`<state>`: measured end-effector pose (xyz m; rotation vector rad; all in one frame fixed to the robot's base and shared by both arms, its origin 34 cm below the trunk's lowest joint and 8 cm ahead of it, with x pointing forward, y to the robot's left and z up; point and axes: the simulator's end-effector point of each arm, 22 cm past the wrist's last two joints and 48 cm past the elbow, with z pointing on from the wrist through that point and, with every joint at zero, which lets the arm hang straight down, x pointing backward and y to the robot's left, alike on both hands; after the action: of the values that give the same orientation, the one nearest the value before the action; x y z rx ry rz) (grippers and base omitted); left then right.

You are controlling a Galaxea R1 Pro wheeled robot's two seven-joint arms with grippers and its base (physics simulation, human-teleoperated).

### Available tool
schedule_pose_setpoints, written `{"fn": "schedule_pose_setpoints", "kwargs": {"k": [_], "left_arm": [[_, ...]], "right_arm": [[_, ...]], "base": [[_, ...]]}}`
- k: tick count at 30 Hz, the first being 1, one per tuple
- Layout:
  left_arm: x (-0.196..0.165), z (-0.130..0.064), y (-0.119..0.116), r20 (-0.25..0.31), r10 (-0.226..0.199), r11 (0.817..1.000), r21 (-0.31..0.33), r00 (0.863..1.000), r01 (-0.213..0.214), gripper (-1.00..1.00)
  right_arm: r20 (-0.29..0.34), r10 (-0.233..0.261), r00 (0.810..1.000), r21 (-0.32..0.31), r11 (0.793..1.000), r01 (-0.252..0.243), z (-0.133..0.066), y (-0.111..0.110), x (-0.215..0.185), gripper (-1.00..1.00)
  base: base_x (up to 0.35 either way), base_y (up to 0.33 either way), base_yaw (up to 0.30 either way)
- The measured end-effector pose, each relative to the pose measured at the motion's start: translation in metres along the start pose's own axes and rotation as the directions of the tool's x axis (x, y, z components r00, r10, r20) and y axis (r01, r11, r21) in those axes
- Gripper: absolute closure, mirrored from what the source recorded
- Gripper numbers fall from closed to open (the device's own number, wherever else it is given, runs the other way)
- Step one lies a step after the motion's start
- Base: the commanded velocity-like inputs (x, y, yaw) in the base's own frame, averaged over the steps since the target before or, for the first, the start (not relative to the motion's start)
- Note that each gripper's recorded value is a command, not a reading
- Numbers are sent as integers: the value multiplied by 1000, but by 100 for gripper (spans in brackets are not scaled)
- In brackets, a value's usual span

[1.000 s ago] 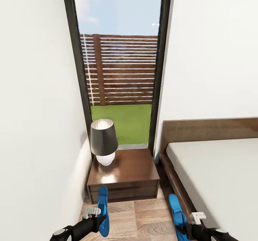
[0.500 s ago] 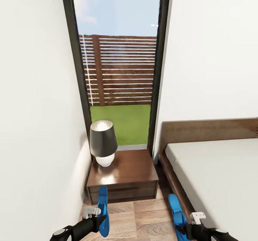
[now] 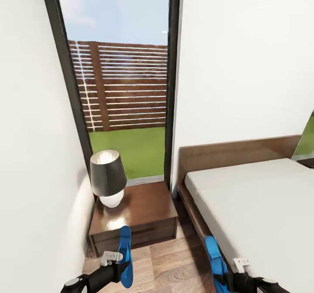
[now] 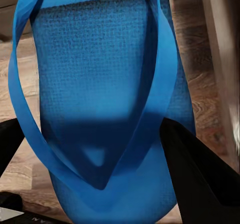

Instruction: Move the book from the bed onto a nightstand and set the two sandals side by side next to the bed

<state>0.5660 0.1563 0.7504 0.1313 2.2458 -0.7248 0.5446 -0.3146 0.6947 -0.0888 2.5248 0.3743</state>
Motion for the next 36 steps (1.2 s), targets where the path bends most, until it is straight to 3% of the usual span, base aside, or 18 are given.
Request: {"fn": "schedule_pose_setpoints", "kwargs": {"k": [36], "left_arm": [[-16,-26,-19,-1,0,1000,0,1000,0,100]], "right_arm": [[-1,0,1000,1,1000,0,-33,10,-10,100]], "base": [[0,0,-284]]}}
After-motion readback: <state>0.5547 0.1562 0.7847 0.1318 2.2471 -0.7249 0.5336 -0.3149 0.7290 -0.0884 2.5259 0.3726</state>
